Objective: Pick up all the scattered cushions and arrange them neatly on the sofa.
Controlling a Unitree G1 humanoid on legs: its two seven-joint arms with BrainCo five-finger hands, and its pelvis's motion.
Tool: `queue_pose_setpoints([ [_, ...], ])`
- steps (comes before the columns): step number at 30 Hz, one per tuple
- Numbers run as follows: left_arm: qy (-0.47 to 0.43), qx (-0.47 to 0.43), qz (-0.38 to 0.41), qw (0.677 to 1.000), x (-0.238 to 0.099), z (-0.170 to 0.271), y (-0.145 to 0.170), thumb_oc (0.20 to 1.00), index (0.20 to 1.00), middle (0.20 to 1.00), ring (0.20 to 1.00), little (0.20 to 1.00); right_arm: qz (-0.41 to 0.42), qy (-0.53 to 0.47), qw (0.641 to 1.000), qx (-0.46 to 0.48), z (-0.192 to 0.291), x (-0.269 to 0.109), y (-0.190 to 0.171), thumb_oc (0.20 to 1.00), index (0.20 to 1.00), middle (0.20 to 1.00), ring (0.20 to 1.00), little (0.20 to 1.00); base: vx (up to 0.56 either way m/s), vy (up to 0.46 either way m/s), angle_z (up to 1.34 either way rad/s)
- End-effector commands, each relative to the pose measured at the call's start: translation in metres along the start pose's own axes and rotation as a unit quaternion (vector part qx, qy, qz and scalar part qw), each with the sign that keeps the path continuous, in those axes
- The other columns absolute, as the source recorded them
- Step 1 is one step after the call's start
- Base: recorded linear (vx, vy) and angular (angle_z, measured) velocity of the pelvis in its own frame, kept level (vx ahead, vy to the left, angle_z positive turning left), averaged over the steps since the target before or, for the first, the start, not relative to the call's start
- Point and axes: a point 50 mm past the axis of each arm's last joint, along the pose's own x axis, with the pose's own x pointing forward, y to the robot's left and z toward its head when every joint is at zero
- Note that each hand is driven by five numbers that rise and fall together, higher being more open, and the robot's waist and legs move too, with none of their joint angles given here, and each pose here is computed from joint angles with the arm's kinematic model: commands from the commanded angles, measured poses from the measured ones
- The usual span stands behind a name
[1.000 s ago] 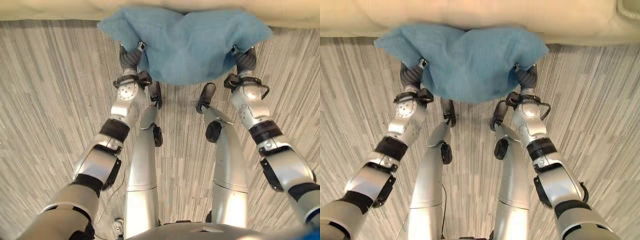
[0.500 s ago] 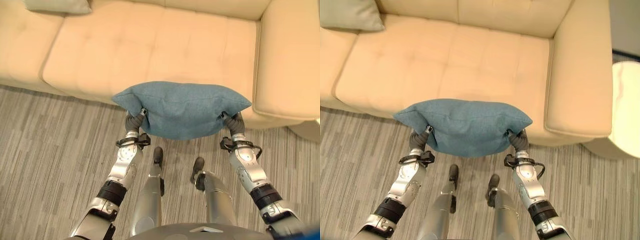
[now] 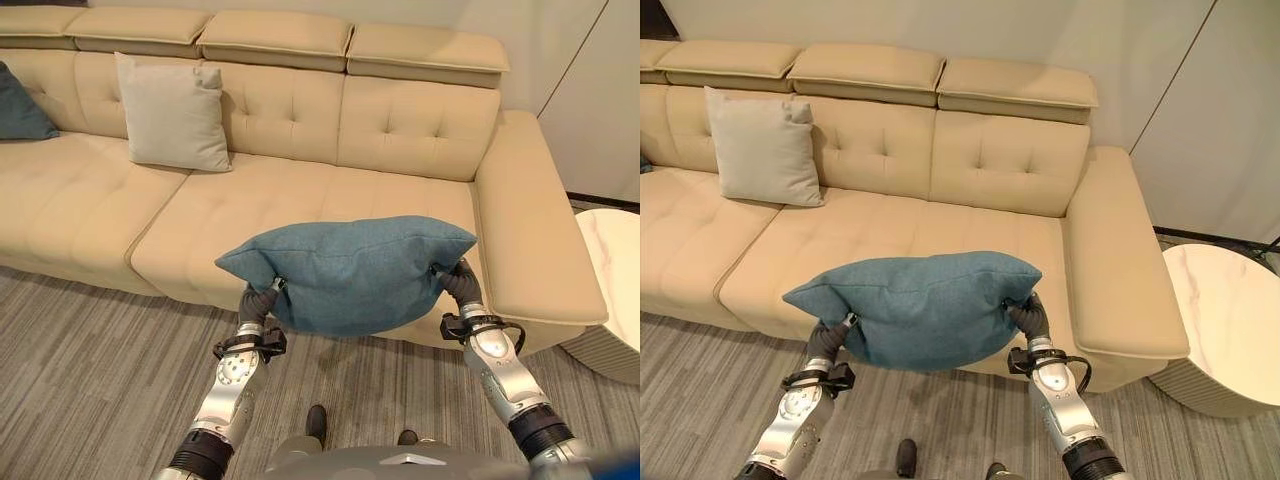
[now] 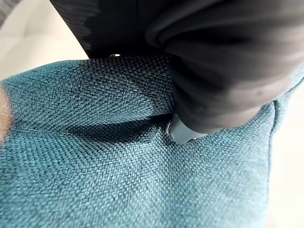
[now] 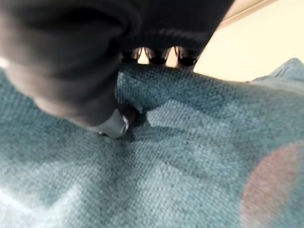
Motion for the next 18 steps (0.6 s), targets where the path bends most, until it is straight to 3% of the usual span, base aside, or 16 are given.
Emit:
queue_pose_setpoints([
  [1, -0.113, 0.003, -0.056, 0.992, 0.013, 0.047, -0.018, 0.200, 0.200, 0.200, 0.200, 0.200, 0.050, -0.132, 0.990, 0.009, 0.054, 0.012, 0.018, 0.200, 0.200, 0.200, 0.200, 0.200, -0.03, 0.147, -0.22],
  [11, -0.126, 0.004, -0.066, 0.990, 0.016, 0.052, -0.021, 0.200, 0.200, 0.200, 0.200, 0.200, 0.043, -0.158, 0.986, -0.008, 0.066, 0.015, 0.009, 0.200, 0.200, 0.200, 0.200, 0.200, 0.09, -0.072, 0.24],
  [18, -0.113, -0.003, -0.097, 0.989, 0.015, 0.048, -0.033, 0.200, 0.200, 0.200, 0.200, 0.200, 0.020, -0.154, 0.988, -0.017, 0.067, 0.007, -0.014, 0.200, 0.200, 0.200, 0.200, 0.200, 0.17, -0.150, 1.07],
])
